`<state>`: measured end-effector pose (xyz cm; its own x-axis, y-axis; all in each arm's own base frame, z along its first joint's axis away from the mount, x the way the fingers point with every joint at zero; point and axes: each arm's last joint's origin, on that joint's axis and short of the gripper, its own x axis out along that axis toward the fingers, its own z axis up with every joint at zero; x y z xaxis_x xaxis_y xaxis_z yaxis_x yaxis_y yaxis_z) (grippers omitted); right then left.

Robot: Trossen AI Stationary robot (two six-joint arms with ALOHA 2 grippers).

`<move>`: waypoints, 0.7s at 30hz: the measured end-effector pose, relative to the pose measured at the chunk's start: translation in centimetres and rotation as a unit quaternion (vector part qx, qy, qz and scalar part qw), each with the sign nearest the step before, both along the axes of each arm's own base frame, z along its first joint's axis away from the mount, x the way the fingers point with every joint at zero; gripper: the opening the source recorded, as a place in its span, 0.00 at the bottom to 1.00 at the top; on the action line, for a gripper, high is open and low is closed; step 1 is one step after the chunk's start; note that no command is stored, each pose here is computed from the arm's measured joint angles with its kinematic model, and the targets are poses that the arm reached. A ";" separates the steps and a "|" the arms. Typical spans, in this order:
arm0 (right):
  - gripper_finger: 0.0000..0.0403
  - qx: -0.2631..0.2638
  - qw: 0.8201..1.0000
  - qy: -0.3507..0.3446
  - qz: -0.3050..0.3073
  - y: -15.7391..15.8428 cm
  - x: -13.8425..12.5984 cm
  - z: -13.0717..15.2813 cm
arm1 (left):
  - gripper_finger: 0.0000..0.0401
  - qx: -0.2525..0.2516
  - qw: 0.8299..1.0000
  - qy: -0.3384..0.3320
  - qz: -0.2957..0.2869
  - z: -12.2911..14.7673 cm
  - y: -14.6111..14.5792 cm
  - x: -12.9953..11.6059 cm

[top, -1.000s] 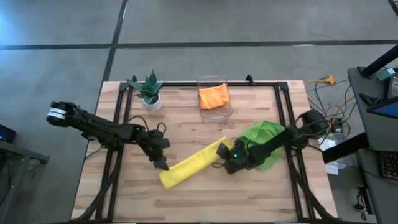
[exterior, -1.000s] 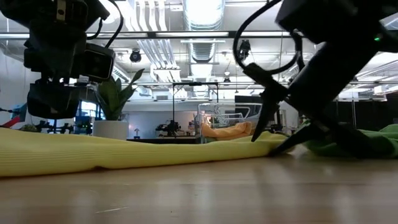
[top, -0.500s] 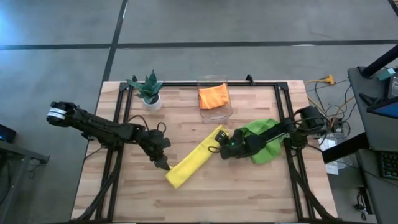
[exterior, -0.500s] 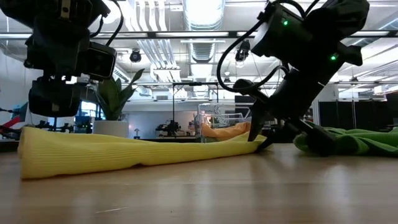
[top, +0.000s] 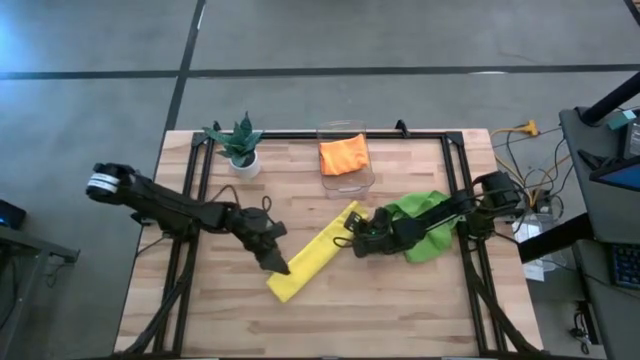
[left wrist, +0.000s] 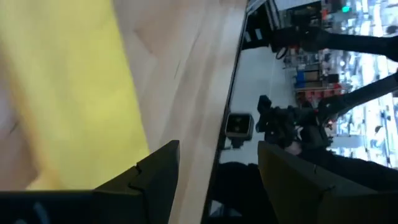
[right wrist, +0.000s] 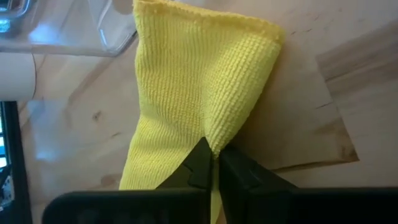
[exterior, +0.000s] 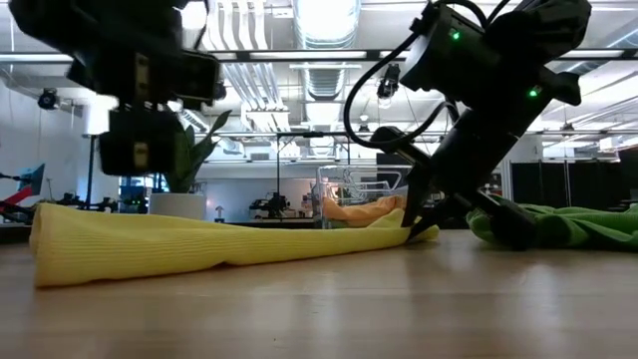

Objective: Fold microfiber towels
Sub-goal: Fold the yellow towel

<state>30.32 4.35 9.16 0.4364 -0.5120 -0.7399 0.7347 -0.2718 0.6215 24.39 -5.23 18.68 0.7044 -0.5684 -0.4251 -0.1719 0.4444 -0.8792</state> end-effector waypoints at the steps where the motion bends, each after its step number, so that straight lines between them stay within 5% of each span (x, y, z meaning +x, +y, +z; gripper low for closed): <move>1: 0.02 -0.003 1.000 0.003 0.004 0.0 0.1 0.0 | 0.49 -0.002 1.000 -0.007 0.000 -0.4 0.0 0.7; 12: 0.02 -0.028 0.998 0.017 0.047 1.4 0.1 0.2 | 0.33 -0.039 0.999 0.000 0.029 -6.4 1.8 9.1; 17: 0.02 -0.038 0.996 0.023 0.075 2.5 -0.1 0.2 | 0.29 -0.015 0.998 -0.026 0.057 -5.5 2.8 10.4; 21: 0.02 -0.039 0.995 0.025 0.083 2.9 -0.3 0.2 | 0.24 0.027 0.998 0.017 0.062 -5.8 3.3 10.6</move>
<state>30.06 7.26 9.36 0.4838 -0.4932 -0.7230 0.7955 -0.0965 0.5982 34.96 -1.98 12.90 0.7530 -0.4529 -0.4774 -0.2576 0.4647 -0.8472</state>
